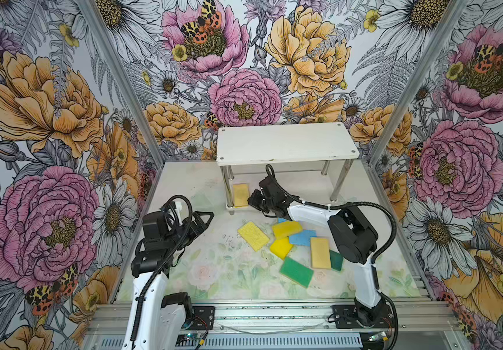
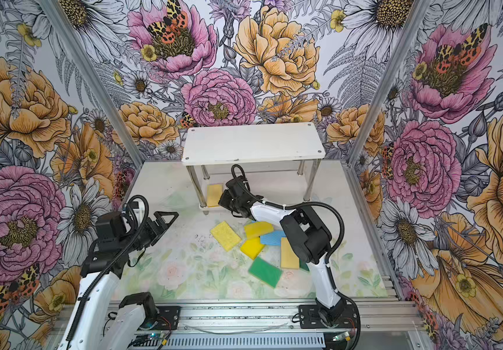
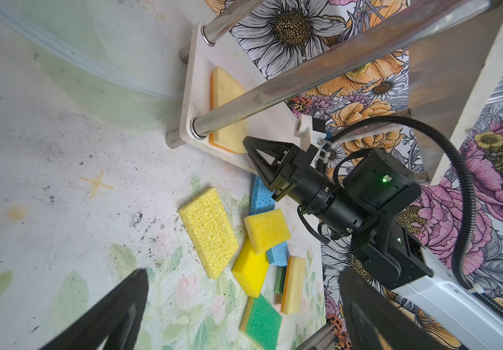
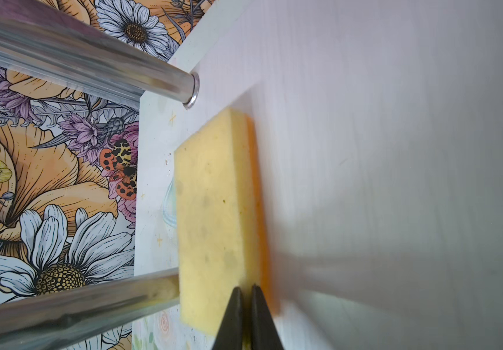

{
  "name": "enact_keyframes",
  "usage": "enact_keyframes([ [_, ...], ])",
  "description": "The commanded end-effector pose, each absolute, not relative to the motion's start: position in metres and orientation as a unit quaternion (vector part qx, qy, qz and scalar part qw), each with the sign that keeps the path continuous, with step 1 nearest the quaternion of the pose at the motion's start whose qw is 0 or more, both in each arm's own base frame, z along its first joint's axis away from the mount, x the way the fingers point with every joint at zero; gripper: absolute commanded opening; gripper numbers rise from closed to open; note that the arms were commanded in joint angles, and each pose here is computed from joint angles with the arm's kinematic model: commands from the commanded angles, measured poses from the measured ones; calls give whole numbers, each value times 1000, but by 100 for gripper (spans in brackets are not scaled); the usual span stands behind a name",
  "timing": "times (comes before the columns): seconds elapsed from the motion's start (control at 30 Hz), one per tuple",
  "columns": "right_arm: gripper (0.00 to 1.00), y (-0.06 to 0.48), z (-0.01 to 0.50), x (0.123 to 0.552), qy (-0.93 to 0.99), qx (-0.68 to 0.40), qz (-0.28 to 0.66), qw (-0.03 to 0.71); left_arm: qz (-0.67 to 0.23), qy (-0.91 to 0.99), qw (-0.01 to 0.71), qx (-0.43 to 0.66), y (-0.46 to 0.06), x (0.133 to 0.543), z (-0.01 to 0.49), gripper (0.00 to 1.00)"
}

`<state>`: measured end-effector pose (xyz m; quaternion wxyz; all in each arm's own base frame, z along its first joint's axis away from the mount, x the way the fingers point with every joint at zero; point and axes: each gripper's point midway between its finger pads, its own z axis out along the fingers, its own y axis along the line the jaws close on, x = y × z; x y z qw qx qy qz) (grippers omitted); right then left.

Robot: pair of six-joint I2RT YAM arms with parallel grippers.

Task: Arrange cleaning sponges on a shelf
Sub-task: Place the cleaning sponge at the shelf.

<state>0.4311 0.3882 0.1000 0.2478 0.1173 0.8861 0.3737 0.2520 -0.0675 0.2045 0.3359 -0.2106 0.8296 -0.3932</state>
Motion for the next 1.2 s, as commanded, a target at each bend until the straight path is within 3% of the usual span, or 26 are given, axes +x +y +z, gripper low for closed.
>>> enact_keyframes([
  [0.0, 12, 388, 101, 430, 884, 121, 373, 254, -396, 829, 339, -201, -68, 252, 206, 99],
  [1.17, 59, 390, 130, 424, 877, 101, 384, 272, -401, 829, 333, -201, -69, 252, 205, 99],
])
